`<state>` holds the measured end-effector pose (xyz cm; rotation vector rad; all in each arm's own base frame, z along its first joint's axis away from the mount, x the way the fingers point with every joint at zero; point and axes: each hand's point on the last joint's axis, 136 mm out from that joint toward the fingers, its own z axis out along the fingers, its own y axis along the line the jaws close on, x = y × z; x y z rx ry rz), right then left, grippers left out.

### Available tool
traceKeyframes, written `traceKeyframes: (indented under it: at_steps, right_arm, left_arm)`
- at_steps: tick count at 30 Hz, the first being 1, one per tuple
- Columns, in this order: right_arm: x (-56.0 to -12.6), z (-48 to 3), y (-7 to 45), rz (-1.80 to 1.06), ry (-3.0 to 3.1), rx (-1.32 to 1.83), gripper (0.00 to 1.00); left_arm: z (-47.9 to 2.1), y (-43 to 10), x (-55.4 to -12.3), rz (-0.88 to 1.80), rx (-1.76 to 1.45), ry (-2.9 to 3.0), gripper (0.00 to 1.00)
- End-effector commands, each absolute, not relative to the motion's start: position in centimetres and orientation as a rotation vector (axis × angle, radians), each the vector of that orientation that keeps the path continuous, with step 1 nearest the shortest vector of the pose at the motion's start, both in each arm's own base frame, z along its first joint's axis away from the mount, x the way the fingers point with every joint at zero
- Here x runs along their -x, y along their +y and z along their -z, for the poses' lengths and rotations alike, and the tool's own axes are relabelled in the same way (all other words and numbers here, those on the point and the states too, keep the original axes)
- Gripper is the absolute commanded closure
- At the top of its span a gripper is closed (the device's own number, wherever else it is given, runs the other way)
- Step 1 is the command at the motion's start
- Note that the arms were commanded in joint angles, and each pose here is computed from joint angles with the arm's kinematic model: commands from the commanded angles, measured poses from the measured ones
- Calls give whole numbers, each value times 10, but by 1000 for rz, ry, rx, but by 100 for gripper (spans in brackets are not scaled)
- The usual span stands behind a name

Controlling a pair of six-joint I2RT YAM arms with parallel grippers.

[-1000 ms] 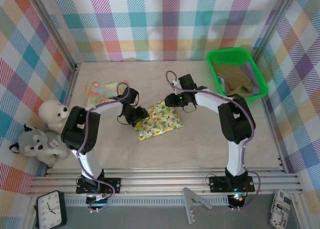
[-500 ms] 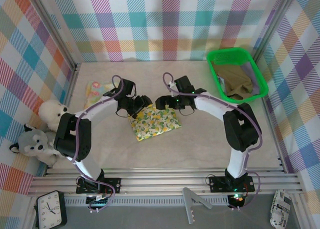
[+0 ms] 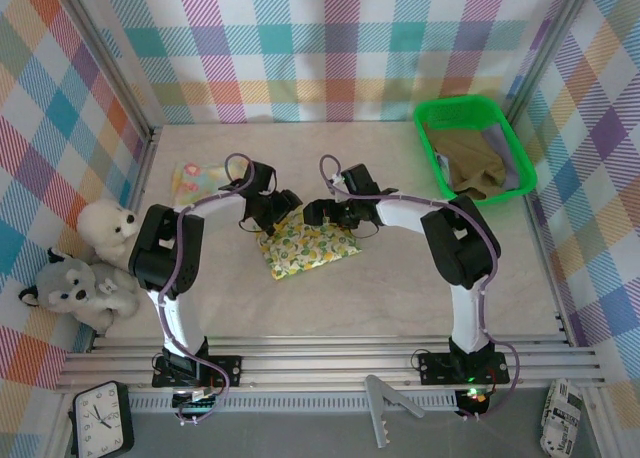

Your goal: Fold and stack the skirts

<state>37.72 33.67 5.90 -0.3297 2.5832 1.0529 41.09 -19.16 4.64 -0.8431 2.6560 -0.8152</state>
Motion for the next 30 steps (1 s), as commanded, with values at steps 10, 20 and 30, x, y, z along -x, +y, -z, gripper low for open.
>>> traceKeyframes:
  at_steps: [10,20,30]
  right_arm:
    - [-363,-98,335,-1020,2529,310,1]
    - [-352,-75,331,-940,2620,149,1]
    - [-344,-42,328,-909,2743,26,1]
  left_arm:
    - [-120,-141,-376,525,617,2696,9]
    - [-81,-143,-320,714,639,2832,25]
    - [-41,-151,-307,797,622,2876,30]
